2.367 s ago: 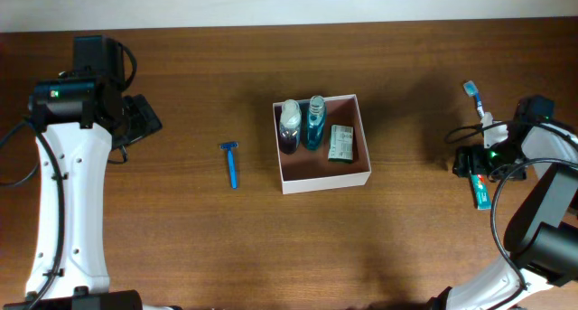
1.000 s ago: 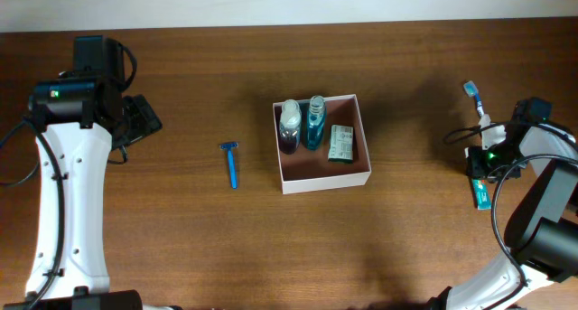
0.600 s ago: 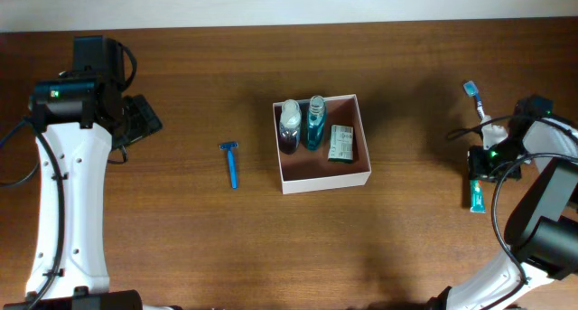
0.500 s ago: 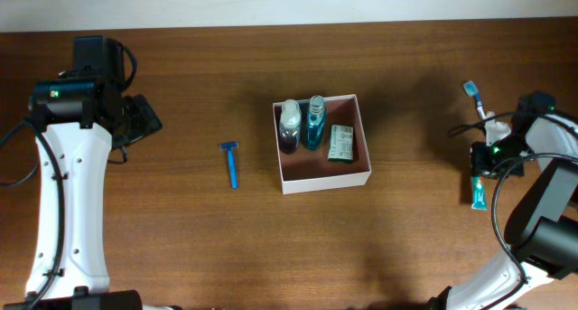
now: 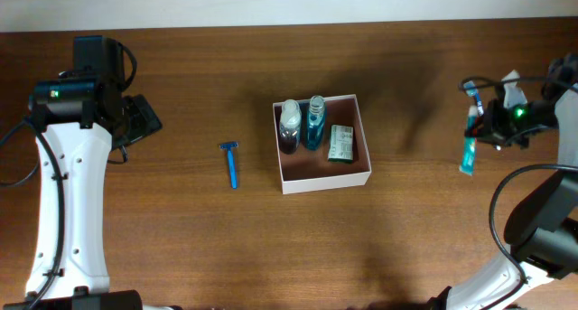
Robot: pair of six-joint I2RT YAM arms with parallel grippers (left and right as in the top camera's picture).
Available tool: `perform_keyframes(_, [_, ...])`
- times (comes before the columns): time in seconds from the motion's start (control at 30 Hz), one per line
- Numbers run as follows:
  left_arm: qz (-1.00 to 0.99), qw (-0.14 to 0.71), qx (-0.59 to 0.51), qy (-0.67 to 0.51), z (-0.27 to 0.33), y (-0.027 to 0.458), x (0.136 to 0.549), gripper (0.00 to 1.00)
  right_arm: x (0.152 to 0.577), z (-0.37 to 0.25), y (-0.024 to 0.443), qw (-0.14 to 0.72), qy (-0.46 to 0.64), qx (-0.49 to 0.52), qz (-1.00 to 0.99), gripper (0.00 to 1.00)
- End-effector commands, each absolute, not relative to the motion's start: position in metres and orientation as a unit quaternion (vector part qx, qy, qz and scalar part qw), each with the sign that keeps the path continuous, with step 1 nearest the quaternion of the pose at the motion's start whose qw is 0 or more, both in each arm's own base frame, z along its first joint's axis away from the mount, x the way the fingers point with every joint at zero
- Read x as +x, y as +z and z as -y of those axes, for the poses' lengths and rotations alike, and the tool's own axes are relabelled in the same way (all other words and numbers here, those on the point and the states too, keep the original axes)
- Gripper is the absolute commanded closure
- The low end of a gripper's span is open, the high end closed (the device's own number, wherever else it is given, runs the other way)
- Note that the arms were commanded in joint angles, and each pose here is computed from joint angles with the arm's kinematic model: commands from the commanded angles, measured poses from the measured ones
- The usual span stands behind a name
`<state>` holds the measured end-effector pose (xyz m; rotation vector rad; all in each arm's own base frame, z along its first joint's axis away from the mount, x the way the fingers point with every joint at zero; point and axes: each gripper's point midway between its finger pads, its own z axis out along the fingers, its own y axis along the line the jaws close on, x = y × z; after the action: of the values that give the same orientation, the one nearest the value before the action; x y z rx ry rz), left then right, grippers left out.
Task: Pack container
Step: 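Lift the tube and carry it left over the box, then lower the tube into the box and open the right gripper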
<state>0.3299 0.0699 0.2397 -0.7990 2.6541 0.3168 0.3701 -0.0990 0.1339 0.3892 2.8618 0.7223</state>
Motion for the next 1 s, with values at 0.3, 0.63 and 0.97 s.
perform_keyframes(0.3, [-0.935,0.172,-0.289,0.115,-0.072,0.237,0.330,0.01,0.405,-0.032,0.179,0.101,0.368,0.007,-0.924,0.87])
perform_keyframes(0.63, [-0.935,0.172,-0.289,0.115,-0.072,0.237,0.330,0.01,0.420,-0.126,0.183,0.118,0.371,-0.089,-0.917,0.74])
perform_keyframes(0.97, [-0.935,0.172,-0.289,0.115,-0.072,0.237,0.330,0.01,0.416,-0.151,0.169,0.116,0.310,-0.135,-0.934,0.29])
